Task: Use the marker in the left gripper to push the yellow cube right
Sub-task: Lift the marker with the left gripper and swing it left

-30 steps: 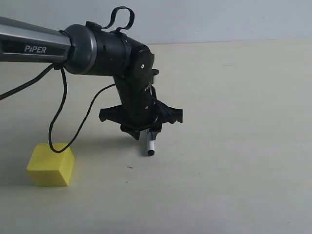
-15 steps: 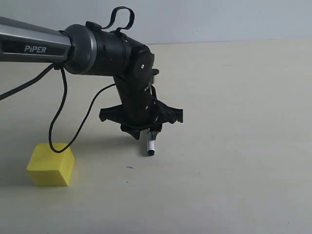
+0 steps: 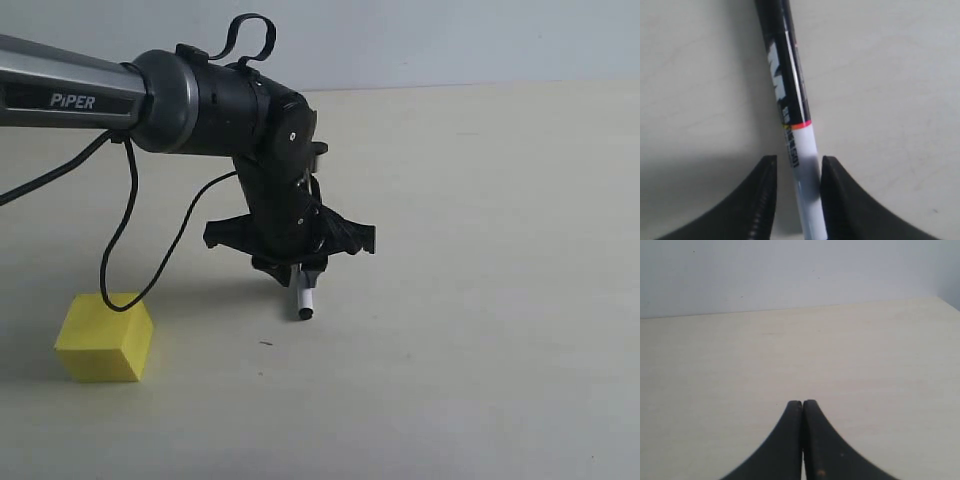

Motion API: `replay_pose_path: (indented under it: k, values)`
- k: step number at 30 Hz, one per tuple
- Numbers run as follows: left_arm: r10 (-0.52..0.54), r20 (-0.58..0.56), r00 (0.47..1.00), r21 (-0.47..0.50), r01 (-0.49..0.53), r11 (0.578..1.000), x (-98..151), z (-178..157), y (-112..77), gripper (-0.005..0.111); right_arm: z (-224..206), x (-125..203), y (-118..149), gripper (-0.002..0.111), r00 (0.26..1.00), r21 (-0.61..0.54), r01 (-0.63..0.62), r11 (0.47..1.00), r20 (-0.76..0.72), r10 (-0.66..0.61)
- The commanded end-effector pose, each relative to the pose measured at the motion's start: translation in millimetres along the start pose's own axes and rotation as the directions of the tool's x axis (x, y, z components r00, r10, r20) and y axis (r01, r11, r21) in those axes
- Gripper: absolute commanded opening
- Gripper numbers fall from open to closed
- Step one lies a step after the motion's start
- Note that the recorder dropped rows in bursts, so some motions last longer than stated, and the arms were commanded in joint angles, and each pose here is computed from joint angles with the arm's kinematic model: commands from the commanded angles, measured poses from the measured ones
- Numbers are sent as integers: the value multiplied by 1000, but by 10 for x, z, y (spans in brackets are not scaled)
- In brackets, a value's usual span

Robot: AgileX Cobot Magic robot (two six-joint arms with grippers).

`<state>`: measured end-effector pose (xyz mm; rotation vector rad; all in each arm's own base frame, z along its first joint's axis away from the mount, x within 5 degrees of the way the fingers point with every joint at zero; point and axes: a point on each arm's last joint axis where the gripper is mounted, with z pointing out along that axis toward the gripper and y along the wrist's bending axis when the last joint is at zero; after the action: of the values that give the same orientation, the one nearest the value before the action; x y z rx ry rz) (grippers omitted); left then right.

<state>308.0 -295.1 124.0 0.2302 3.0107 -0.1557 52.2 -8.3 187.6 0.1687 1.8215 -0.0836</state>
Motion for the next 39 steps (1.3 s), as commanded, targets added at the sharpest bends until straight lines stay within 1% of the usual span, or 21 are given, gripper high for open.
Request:
replay_pose_path:
  k: [1, 7, 13, 17, 19, 20, 22, 26, 29, 31, 33, 34, 37, 39]
  values:
    - [7, -8, 1000, -3, -7, 1000, 12, 14, -17, 29, 0, 6, -2, 0, 1000, 3, 7, 1000, 5, -7]
    - [7, -16, 1000, -8, -7, 1000, 19, 13, -12, 29, 0, 6, -2, 0, 1000, 3, 7, 1000, 5, -7]
    - [5, -67, 998, -43, -8, 999, 61, 113, 18, 29, 0, 6, -2, 0, 1000, 3, 7, 1000, 5, -7]
    - [45, -62, 997, -45, -48, 998, 55, 142, 21, 28, 0, 6, -2, 0, 1000, 3, 7, 1000, 5, -7]
    - [62, -65, 996, -39, -64, 997, 57, 132, 17, 23, 0, 6, -2, 0, 1000, 3, 7, 1000, 5, -7]
    - [80, -62, 995, -35, -82, 996, 55, 103, 15, 17, 0, 6, -2, 0, 1000, 3, 7, 1000, 5, -7]
    - [107, -61, 992, -32, -109, 994, 56, 22, 16, 0, 0, 6, -2, 0, 1000, 3, 7, 1000, 5, -7]
    - [200, -46, 979, -19, -201, 979, 74, -357, 26, 0, 0, 6, -2, 0, 1000, 3, 7, 1000, 5, -7]
    - [304, -60, 951, -31, -306, 951, 134, -708, 82, 0, 0, 6, -2, 0, 1000, 3, 7, 1000, 5, -7]
    - [332, -76, 940, -87, -338, 937, 195, -940, 181, 0, 0, 6, -2, 0, 1000, 3, 7, 1000, 5, -7]
    - [336, -69, 939, -186, -343, 921, 294, -1180, 359, 0, 0, 6, -2, 0, 1000, 3, 7, 1000, 5, -7]
    - [328, -47, 944, -226, -330, 917, 352, -1305, 448, 0, 0, 6, -2, 0, 1000, 3, 7, 1000, 5, -7]
    - [322, 38, 946, -370, -286, 884, 578, -1587, 800, 0, 0, 6, -2, 0, 1000, 3, 7, 1000, 5, -7]
    - [336, 68, 940, -439, -274, 856, 790, -1739, 1100, 0, 0, 6, -2, 0, 1000, 3, 7, 1000, 5, -7]
